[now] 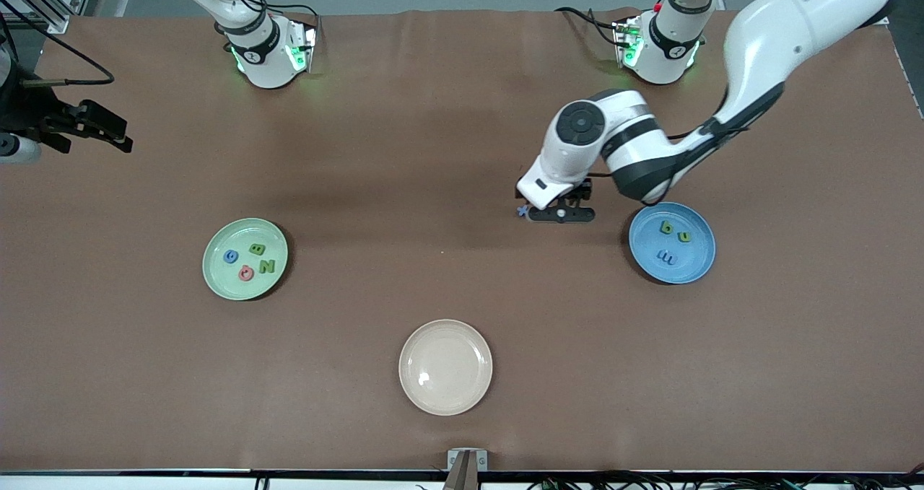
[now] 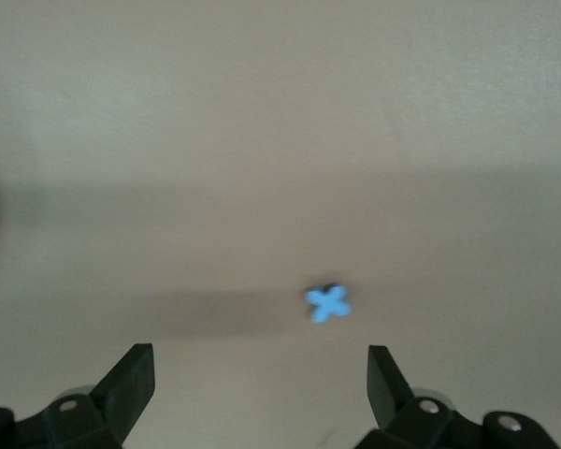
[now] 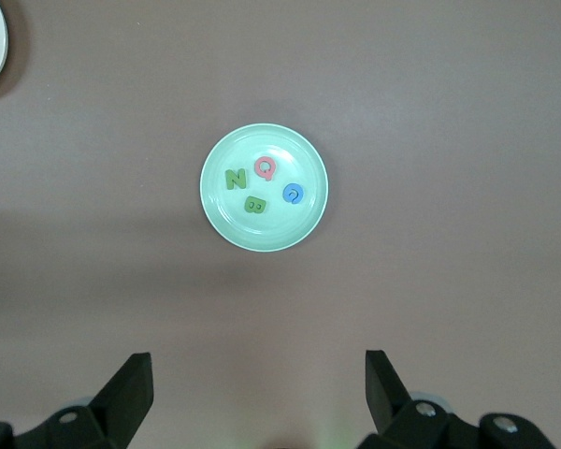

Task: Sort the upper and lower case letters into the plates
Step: 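Move the left gripper toward the blue lowercase x, then lower the left gripper and grasp the blue x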

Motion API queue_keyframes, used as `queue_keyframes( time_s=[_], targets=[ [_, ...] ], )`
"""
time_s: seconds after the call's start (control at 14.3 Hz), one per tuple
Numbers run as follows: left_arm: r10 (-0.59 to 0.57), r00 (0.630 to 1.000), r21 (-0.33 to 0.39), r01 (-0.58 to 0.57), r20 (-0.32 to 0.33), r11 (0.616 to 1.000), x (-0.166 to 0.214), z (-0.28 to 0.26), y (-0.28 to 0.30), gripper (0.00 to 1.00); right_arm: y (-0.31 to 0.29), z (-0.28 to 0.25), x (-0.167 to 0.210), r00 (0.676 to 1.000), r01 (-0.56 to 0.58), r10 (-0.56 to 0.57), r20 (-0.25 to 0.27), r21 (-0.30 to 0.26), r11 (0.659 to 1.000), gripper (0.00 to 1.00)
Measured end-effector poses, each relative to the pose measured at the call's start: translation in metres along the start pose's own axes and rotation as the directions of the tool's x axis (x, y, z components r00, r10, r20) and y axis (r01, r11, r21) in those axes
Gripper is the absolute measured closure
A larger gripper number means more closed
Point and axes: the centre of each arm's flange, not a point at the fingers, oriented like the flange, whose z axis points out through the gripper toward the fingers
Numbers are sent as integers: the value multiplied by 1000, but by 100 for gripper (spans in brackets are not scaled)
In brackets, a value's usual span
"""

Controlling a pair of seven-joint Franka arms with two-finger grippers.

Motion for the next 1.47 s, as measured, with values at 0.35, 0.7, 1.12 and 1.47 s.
queue_keyframes(
  time_s=[0.35,0.7,1.12,1.47],
  targets=[
    [-125,992,-46,125,-6,991,-7,49,21,0,1,0,0,1000,-3,3,-2,9,1000,0],
    [-136,991,-34,135,-10,990,-9,74,24,2,0,0,0,1000,-4,4,0,24,1000,0],
    [-136,991,-15,136,-10,991,-9,84,21,16,0,1,0,1000,-5,5,3,25,1000,0],
    [-134,991,-13,134,-11,991,-10,85,22,26,-1,2,0,1000,-3,3,5,26,1000,0]
  ],
)
